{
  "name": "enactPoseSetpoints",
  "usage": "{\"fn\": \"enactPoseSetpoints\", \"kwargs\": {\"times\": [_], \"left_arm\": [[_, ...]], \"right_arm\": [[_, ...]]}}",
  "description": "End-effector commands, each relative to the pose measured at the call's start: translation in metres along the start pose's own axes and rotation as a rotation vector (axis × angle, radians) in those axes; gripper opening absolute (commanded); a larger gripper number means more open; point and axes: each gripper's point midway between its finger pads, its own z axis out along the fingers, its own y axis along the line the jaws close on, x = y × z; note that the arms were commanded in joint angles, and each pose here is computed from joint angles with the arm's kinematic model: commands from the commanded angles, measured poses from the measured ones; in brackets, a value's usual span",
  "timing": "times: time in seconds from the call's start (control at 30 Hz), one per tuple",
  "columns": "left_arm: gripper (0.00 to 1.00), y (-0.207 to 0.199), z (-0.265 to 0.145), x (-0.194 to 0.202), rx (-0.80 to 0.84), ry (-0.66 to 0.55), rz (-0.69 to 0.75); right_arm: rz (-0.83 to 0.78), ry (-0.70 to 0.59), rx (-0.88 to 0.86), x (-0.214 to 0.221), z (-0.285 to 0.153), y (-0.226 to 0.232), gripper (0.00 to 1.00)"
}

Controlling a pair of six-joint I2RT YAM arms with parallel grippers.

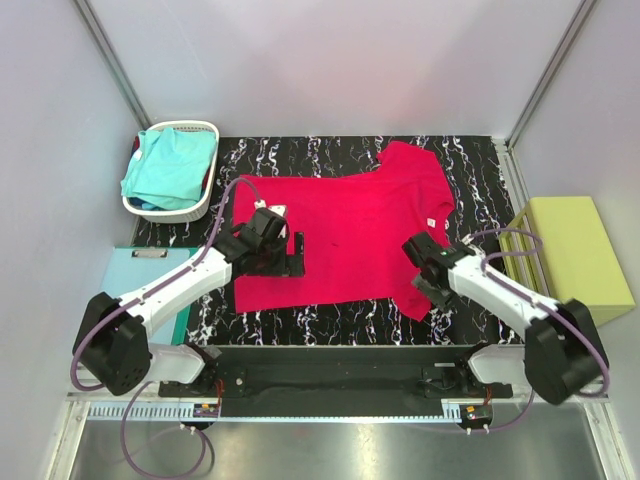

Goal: Fold and stack the t-shirts
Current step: Flatten out the tshirt

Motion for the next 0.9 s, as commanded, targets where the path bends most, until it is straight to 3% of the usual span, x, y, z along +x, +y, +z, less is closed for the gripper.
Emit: {"fn": "enactPoseSetpoints", "kwargs": {"times": [0.0,0.2,0.4,0.63,0.73,0.87], "left_arm": [[0.99,-0.004,-0.011,-0.013,0.02,-0.058,0.044],[0.99,-0.004,-0.012,-0.01,0.027,-0.054,0.04],[0.99,-0.008,-0.007,-0.01,0.034,-0.03,0.034],[0.99,-0.009,-0.003,-0.01,0.025,-0.023,0.017],[0.99,-0.007,-0.001,-0.006,0.017,-0.014,0.006],[0.99,-0.003,0.0,0.002,0.007,-0.006,-0.021]], "right_arm": [[0.107,-0.054,0.023,-0.01,0.009,0.02,0.66],[0.149,-0.06,0.032,-0.005,0.015,0.009,0.6],[0.148,-0.07,0.037,-0.006,0.012,0.0,0.34],[0.152,-0.116,0.017,-0.017,0.0,-0.014,0.16],[0.136,-0.115,0.02,-0.016,0.0,-0.018,0.13],[0.092,-0.1,0.025,-0.012,0.001,-0.021,0.31]]}}
